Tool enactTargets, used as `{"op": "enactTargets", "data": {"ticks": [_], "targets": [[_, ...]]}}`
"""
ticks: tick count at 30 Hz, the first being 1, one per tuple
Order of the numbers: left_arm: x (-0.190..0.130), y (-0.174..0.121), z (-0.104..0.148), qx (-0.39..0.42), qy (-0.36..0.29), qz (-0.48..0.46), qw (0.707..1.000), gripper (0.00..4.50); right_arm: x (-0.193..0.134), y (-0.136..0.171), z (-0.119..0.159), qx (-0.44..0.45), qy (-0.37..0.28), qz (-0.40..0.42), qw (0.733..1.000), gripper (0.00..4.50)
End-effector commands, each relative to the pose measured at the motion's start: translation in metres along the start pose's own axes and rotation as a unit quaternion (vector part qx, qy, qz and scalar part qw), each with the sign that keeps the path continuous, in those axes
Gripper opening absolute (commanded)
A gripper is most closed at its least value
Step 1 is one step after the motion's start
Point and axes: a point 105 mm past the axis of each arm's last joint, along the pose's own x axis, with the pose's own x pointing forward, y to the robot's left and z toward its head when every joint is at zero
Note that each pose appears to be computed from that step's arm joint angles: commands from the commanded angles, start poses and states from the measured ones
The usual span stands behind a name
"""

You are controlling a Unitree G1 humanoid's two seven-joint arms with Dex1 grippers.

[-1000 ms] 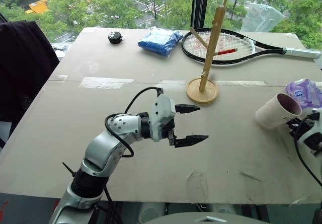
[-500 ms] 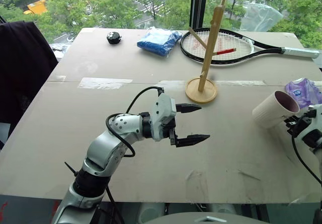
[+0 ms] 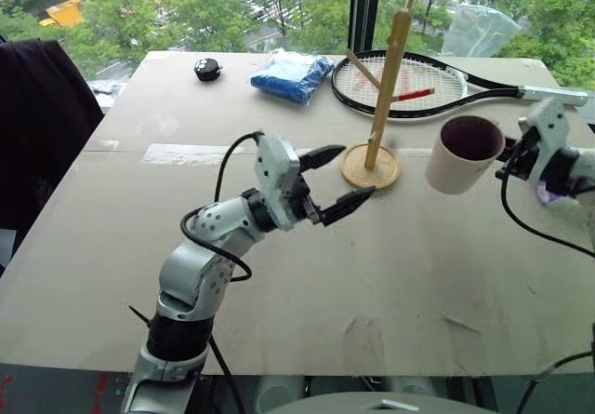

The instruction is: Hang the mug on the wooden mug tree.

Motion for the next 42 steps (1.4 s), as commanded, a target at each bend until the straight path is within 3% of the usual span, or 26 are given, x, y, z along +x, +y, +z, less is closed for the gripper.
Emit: {"op": "enactTargets", "data": {"ticks": [1, 9, 17, 37, 40, 42], "targets": [[0.002, -0.016, 0.021, -0.006, -0.047, 0.001, 0.999, 4.50, 0.000, -0.007, 0.027, -0.090, -0.001, 0.059, 0.994, 0.10], [0.006, -0.026, 0.025, -0.006, -0.064, 0.017, 0.998, 4.50, 0.016, -0.024, 0.050, -0.189, 0.027, 0.142, 0.971, 0.10], [0.008, -0.021, 0.021, 0.002, -0.062, 0.062, 0.996, 4.50, 0.031, -0.034, 0.058, -0.193, 0.042, 0.146, 0.969, 0.10], [0.010, -0.016, 0.014, 0.020, -0.059, 0.081, 0.995, 4.50, 0.067, -0.021, 0.084, -0.228, 0.032, 0.168, 0.959, 0.10], [0.009, -0.015, 0.015, 0.020, -0.061, 0.085, 0.994, 4.50, 0.068, -0.021, 0.087, -0.233, 0.029, 0.164, 0.958, 0.93], [0.009, -0.016, 0.014, 0.020, -0.061, 0.085, 0.994, 4.50, 0.070, -0.026, 0.093, -0.228, 0.018, 0.142, 0.963, 1.85]]}}
